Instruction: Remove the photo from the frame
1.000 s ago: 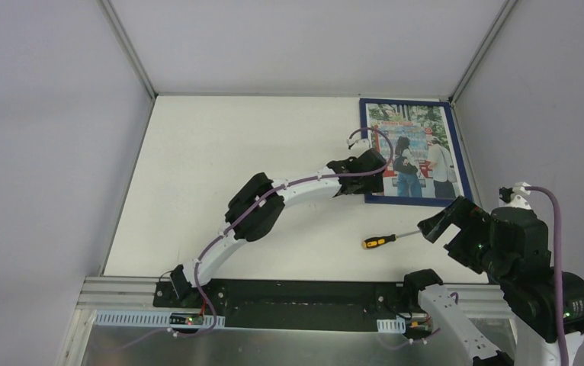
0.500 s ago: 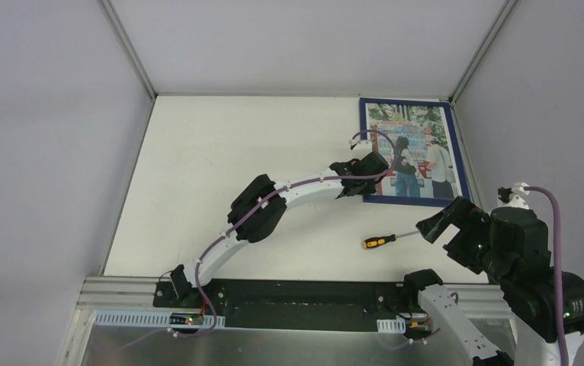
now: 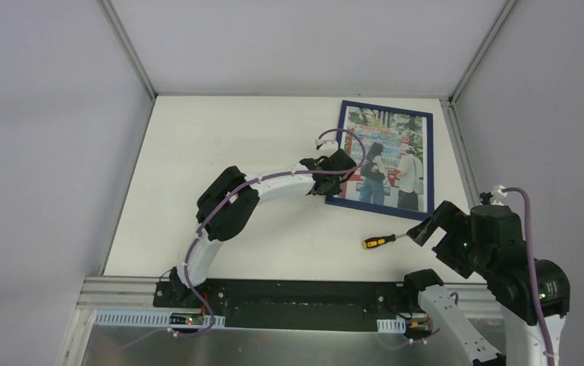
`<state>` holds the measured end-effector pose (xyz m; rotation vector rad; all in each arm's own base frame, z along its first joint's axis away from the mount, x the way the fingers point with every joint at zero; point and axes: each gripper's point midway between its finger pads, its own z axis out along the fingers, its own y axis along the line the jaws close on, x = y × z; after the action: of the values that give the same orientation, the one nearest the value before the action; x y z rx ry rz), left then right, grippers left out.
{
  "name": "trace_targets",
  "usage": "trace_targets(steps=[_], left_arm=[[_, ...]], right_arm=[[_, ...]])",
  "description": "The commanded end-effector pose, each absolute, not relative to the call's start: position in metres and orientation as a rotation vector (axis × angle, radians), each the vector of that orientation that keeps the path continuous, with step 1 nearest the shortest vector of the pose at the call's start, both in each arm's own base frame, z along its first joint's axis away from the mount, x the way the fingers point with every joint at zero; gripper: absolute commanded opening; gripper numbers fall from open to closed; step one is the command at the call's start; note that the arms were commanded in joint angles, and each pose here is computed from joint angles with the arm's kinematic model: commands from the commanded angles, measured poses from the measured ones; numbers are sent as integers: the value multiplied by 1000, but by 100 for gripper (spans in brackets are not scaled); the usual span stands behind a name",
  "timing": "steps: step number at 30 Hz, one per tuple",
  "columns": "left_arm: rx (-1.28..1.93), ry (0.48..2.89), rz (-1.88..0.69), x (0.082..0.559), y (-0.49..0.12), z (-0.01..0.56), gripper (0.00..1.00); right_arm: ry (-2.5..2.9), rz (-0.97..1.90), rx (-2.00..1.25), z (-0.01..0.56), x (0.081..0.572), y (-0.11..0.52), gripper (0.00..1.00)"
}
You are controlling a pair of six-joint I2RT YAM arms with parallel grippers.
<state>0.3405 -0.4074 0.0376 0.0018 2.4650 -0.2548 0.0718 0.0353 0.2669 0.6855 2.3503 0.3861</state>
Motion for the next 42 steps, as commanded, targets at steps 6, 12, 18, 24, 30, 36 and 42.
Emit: trace_targets(steps=[6, 12, 18, 24, 30, 36, 42], left_arm=[[-161, 2522, 201, 311, -250, 32, 9], [-248, 2514, 241, 298, -212, 42, 10], [-287, 2518, 256, 281, -192, 47, 10], [-230, 2533, 241, 276, -188, 70, 41], [-78, 2526, 97, 278, -203, 118, 69], [140, 2489, -155, 271, -228, 178, 78], [245, 2429, -328, 268, -248, 218, 78]], right_arm=[[2583, 422, 700, 220, 64, 57, 99], [2682, 427, 691, 195, 87, 71, 99], [2760, 395, 656, 170, 123, 83, 99], [2840, 455, 578, 143, 177, 101, 90], [2844, 514, 640, 113, 230, 98, 84], [2900, 454, 585, 74, 263, 94, 68], [2833, 457, 578, 64, 290, 95, 63]])
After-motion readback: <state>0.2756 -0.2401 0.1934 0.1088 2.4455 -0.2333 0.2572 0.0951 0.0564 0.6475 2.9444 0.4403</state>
